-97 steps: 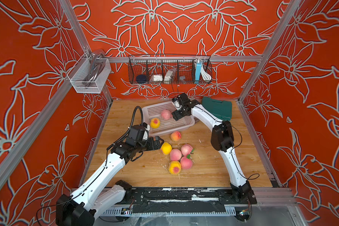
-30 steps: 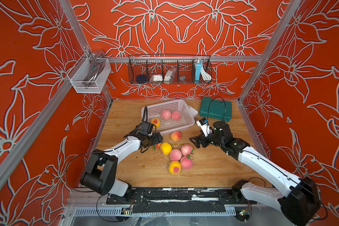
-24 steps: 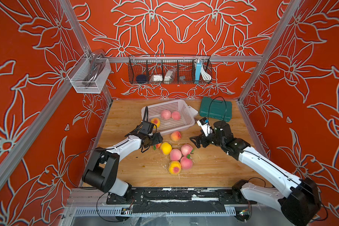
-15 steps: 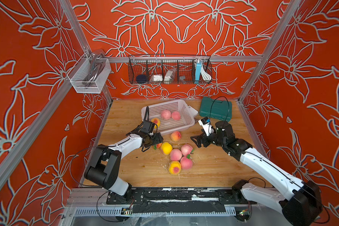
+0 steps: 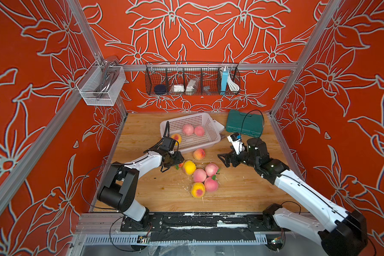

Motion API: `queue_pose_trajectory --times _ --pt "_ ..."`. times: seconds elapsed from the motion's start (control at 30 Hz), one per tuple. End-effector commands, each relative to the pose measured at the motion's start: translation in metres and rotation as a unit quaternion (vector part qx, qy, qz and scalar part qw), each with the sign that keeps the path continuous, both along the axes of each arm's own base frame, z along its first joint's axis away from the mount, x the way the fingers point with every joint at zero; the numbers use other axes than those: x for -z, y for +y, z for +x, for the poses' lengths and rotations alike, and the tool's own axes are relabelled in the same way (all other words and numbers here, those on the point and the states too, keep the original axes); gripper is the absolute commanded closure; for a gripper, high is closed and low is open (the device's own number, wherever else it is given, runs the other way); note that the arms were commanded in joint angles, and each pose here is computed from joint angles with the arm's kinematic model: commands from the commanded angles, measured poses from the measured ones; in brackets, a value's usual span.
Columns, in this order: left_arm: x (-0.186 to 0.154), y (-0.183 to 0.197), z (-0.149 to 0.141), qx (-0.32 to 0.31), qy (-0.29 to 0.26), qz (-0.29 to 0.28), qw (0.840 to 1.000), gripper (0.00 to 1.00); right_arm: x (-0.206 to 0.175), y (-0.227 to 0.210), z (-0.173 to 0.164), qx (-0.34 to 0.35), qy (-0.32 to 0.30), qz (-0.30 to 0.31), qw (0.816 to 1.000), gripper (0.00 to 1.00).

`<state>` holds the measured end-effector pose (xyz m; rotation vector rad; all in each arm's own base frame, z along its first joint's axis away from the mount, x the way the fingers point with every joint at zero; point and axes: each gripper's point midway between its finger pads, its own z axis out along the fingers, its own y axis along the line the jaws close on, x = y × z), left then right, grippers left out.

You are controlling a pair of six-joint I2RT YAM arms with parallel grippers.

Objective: Put the peaches into the basket
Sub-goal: Pick up the peach from the center of the board.

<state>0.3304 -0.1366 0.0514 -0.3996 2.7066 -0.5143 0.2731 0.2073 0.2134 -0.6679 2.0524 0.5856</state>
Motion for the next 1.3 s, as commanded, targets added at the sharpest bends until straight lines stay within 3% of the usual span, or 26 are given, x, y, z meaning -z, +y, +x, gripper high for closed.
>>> queue_pose_trajectory --times 0.0,0.3,0.77,0.97,1.27 --pt "0.000 0.001 -0.004 0.000 0.009 0.000 1.000 0.49 0.005 -0.005 -0.001 0.010 0.006 0.000 1.000 0.01" --pt "-0.021 0.004 -0.023 0.010 -0.002 0.010 1.000 0.51 0.004 -0.004 -0.001 0.008 0.008 0.002 1.000 0.01" --pt "-0.114 0.002 -0.054 0.042 -0.078 0.013 0.996 0.51 0.003 -0.004 0.000 0.011 0.007 0.006 1.000 0.01" --pt "-0.155 0.003 -0.034 0.063 -0.125 0.042 0.989 0.50 0.004 -0.004 0.000 0.011 0.008 0.005 1.000 0.01" --pt "-0.179 -0.009 0.019 0.085 -0.156 0.056 0.983 0.49 0.002 0.001 -0.001 -0.001 0.005 0.017 1.000 0.01"
